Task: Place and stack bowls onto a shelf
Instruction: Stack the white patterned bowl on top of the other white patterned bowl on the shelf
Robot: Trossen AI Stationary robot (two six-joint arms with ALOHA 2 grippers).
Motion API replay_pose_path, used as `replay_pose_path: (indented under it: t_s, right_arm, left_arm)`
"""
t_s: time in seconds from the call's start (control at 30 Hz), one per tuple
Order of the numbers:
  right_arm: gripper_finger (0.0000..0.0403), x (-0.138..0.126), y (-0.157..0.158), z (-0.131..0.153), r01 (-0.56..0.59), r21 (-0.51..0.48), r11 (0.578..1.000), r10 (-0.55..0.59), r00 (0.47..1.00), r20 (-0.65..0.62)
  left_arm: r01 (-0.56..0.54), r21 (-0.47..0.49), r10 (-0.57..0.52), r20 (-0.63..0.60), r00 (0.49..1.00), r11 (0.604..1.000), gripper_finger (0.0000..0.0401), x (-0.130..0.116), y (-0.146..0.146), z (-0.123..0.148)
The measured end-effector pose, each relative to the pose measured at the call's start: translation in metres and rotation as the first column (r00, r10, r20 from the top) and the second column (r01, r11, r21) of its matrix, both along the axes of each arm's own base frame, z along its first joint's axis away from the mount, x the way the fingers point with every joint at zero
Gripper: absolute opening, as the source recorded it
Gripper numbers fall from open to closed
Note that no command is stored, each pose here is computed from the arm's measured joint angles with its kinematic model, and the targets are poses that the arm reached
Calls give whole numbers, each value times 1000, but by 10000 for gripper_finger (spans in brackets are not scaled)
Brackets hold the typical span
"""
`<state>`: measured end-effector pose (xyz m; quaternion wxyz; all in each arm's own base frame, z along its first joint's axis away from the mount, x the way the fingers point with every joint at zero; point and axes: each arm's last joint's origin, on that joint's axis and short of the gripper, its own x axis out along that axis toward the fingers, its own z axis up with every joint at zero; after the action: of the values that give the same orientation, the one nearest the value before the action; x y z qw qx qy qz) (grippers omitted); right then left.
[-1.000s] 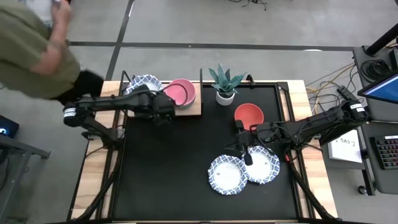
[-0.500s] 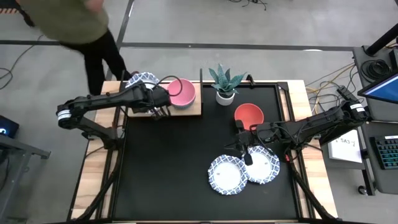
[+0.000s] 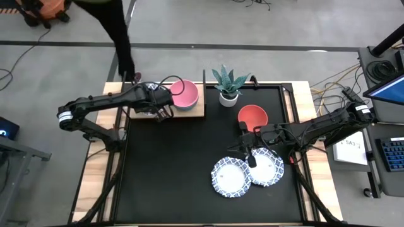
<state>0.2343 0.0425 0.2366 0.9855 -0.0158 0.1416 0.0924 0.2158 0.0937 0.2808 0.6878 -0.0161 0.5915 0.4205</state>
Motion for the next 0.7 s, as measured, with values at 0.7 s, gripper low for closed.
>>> replay_pose_path:
  t_s: [0.7]
  right_arm:
    - [9, 0, 0, 0, 5, 14, 1000, -5, 1000, -4]
  left_arm:
    - [290, -6, -259, 432, 864, 957, 138, 4, -85, 47]
